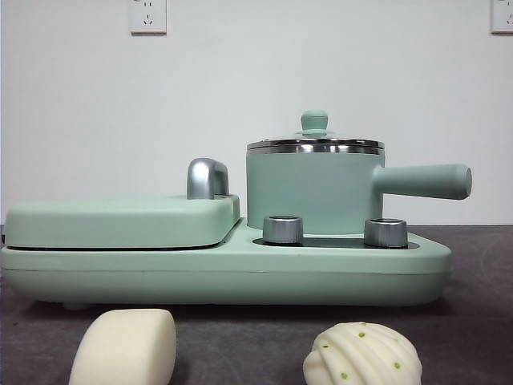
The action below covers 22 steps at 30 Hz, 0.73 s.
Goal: Put the buns in a small steamer
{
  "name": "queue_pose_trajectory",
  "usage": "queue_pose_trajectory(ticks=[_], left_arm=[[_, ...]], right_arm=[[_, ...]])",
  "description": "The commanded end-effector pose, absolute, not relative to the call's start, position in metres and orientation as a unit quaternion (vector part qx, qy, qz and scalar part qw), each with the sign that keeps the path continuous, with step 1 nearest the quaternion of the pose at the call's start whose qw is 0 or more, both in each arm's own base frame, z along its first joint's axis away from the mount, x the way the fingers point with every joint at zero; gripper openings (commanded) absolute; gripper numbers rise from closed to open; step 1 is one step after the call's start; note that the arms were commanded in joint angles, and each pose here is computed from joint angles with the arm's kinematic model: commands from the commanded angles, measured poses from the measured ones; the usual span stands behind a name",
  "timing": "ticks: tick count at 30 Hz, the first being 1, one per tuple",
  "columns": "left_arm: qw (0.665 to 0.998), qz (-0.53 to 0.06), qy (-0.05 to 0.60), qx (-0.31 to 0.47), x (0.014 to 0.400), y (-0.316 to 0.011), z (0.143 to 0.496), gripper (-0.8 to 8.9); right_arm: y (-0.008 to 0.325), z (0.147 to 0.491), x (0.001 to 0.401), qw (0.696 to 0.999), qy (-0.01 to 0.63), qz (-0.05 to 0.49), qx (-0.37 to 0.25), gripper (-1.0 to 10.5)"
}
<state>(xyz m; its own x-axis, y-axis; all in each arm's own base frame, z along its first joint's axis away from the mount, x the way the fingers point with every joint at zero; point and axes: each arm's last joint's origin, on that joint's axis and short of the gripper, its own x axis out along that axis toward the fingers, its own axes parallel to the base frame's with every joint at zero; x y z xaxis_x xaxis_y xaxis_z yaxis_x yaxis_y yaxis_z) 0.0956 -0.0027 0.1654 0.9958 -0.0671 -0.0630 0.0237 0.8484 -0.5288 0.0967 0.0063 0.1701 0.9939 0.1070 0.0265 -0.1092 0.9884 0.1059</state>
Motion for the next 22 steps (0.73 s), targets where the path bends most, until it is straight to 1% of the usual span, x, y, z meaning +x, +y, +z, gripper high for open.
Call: queue_pose_trajectory(ticks=[1,4,8,12,17,22], left_arm=[[0.937,-0.027,0.032,-0.347,0.097,-0.003,0.163,0.16],[0.937,-0.035,0.010,-0.348,0.097,-0.003,0.168,0.16],[0.936,-0.054,-0.040,-0.346,0.096,-0.003,0.178,0.15],[0.933,-0.073,-0.085,-0.342,0.094,-0.003,0.188,0.15],[0.931,-0.100,-0.097,-0.338,0.090,-0.004,0.204,0.15],[0.939,-0.096,-0.088,-0.318,0.084,-0.004,0.230,0.16]], right_arm=[[0.006,0.170,0.097,0.988,-0.008,0.052,0.144,0.2],[0.006,0.170,0.097,0.982,-0.006,0.054,0.183,0.2],[0.007,0.176,0.096,0.980,-0.018,0.061,0.187,0.2],[0.006,0.193,0.092,0.978,-0.056,0.069,0.187,0.2],[0.006,0.225,0.082,0.975,-0.092,0.084,0.185,0.1],[0.006,0.259,0.074,0.976,-0.084,0.088,0.182,0.1]])
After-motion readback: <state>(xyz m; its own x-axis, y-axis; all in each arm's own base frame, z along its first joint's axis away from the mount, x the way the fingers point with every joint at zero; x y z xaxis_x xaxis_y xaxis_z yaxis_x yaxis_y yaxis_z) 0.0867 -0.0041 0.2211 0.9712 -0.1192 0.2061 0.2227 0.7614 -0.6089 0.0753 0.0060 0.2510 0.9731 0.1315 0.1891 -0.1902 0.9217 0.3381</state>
